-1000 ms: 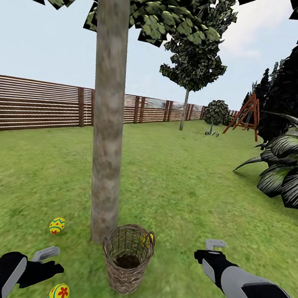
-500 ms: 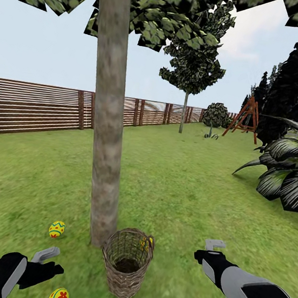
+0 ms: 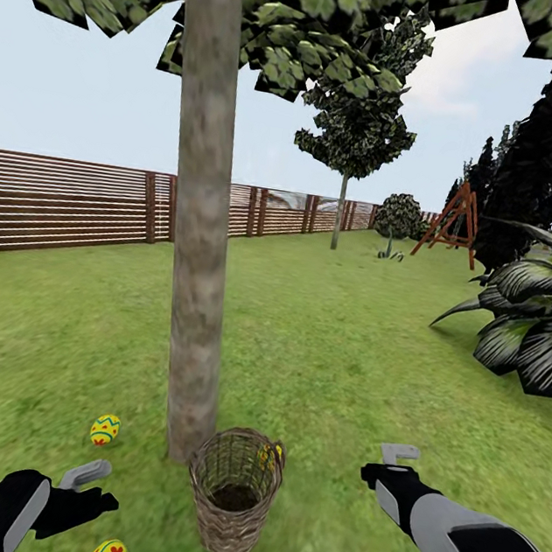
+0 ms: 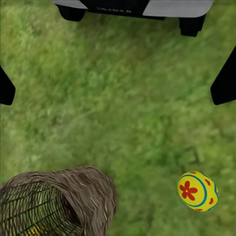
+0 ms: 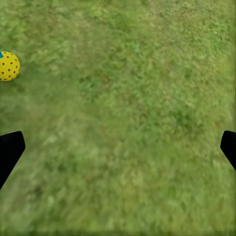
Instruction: Take the three Easter eggs out of the wicker basket on the lawn in the garden, then place them on the lawn next to a single tree (choose any tree) so that all three eggs are next to the same tree and none are left in the basket.
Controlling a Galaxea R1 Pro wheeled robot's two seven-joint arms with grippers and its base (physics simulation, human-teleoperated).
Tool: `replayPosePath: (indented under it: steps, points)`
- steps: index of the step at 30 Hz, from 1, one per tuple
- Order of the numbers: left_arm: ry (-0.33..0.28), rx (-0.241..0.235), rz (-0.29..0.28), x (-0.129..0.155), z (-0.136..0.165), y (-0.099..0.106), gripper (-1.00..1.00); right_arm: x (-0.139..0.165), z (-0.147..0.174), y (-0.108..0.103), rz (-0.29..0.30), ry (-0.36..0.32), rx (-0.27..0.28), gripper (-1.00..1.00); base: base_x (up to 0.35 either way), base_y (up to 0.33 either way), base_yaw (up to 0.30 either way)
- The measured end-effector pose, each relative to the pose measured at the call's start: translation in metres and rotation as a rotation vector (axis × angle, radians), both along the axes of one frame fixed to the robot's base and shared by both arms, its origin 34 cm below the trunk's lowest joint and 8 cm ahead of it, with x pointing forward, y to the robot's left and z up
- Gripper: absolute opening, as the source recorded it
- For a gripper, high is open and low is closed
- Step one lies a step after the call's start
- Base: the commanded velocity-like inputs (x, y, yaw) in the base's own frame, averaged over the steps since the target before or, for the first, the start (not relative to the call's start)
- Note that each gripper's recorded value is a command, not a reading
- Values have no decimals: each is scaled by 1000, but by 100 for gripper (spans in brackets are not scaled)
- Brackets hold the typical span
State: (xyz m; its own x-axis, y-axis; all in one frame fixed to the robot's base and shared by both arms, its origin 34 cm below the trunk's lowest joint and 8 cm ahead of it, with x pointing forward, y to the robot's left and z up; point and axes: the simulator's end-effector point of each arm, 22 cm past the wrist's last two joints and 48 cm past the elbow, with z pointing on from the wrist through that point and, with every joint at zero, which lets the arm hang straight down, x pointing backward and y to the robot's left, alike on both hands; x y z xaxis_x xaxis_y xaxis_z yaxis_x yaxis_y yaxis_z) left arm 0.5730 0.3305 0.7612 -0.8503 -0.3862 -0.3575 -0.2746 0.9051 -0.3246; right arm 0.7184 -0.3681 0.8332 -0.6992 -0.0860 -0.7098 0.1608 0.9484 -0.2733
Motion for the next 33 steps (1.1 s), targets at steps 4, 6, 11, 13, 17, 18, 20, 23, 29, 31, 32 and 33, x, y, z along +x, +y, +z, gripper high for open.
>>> replayPosePath:
  steps: [4, 6, 11, 13, 17, 18, 20, 23, 29, 31, 32, 33]
  points:
    - [0, 0, 0, -1, 5, 0, 100, -1, 5, 0, 0, 0, 0, 100, 0, 0, 0]
    - [0, -1, 0, -1, 7, -1, 100, -1, 7, -1, -1, 0, -1, 100, 0, 0, 0]
    - [0, -1, 0, -2, 13, -1, 100, -2, 13, -1, -2, 0, -1, 100, 0, 0, 0]
    - [0, -1, 0, -3, 16, -1, 100, -3, 16, -1, -2, 0, -1, 100, 0, 0, 0]
    - [10, -4, -1, -6, 17, -2, 100, -4, 20, -1, -1, 1, -1, 100, 0, 0, 0]
    - [12, -5, -1, -7, 17, -2, 100, -4, 21, -1, -1, 1, -1, 100, 0, 0, 0]
    - [18, -6, 0, -9, 18, -2, 100, -4, 23, 0, 0, 1, 0, 100, 0, 0, 0]
    - [23, -7, 0, -11, 19, -2, 100, -8, 24, 0, -1, 19, 0, 100, 0, 0, 0]
    - [35, -11, -1, -17, 21, -3, 100, -14, 26, -1, -4, 48, 1, 100, 0, 0, 0]
    - [37, -12, -1, -18, 23, -4, 100, -15, 28, 0, -3, 50, 2, 100, 0, 0, 0]
    - [38, -12, -1, -18, 23, -4, 100, -15, 29, 0, -2, 50, 2, 100, 0, 0, 0]
    - [38, -12, -1, -19, 24, -4, 100, -15, 30, 1, -2, 50, 3, 100, 0, 0, 0]
